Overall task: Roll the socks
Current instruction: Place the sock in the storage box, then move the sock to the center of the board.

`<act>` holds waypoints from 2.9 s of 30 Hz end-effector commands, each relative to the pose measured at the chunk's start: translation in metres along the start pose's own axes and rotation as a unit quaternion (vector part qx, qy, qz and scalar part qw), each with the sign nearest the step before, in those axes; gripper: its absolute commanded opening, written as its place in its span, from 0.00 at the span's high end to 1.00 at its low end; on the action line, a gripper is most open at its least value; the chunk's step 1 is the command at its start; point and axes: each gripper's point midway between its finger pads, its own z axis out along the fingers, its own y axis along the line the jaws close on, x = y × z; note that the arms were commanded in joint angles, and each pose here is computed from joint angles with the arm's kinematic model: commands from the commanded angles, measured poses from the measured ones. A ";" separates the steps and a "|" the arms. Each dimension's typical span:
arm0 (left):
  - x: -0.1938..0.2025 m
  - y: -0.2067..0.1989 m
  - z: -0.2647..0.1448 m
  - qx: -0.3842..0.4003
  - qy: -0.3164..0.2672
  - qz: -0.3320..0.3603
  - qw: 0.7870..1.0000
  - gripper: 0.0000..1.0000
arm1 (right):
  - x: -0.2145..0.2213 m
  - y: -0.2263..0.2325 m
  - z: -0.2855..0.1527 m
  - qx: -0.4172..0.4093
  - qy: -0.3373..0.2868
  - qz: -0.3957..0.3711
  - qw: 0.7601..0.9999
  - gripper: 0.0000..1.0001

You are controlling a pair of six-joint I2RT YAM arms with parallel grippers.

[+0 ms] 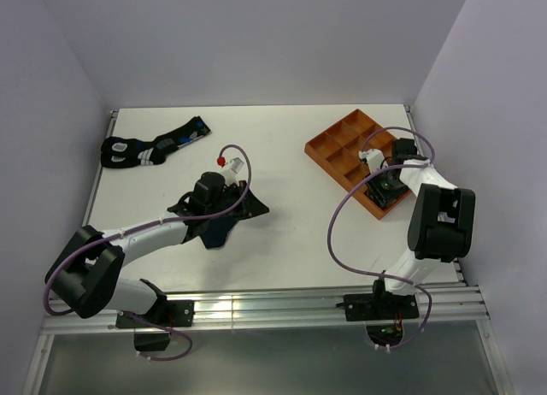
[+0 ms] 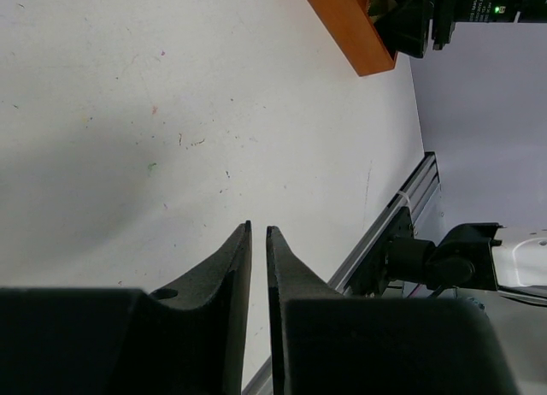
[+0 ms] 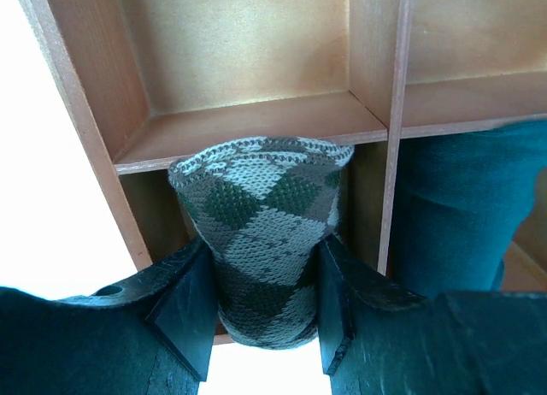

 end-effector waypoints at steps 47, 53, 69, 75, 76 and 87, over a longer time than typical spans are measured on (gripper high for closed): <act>-0.015 -0.010 0.008 0.013 -0.007 0.022 1.000 0.82 | 0.013 0.019 -0.064 -0.049 0.032 0.057 0.997 0.32; -0.016 -0.008 0.008 0.006 -0.008 0.020 1.000 0.82 | 0.007 0.011 -0.073 -0.034 0.022 0.056 0.998 0.32; -0.053 0.037 -0.036 -0.143 -0.106 -0.042 0.983 0.80 | -0.028 0.013 -0.131 -0.023 -0.069 0.034 0.997 0.31; -0.045 0.085 -0.065 -0.253 -0.139 -0.096 0.953 0.81 | -0.040 0.031 -0.139 -0.048 -0.118 0.016 0.992 0.32; -0.044 0.089 -0.066 -0.263 -0.139 -0.100 0.950 0.80 | -0.042 0.034 -0.140 -0.051 -0.125 0.011 0.991 0.32; -0.008 0.155 -0.049 -0.364 -0.116 -0.163 0.910 0.87 | -0.067 0.074 -0.151 -0.098 -0.181 -0.044 0.978 0.32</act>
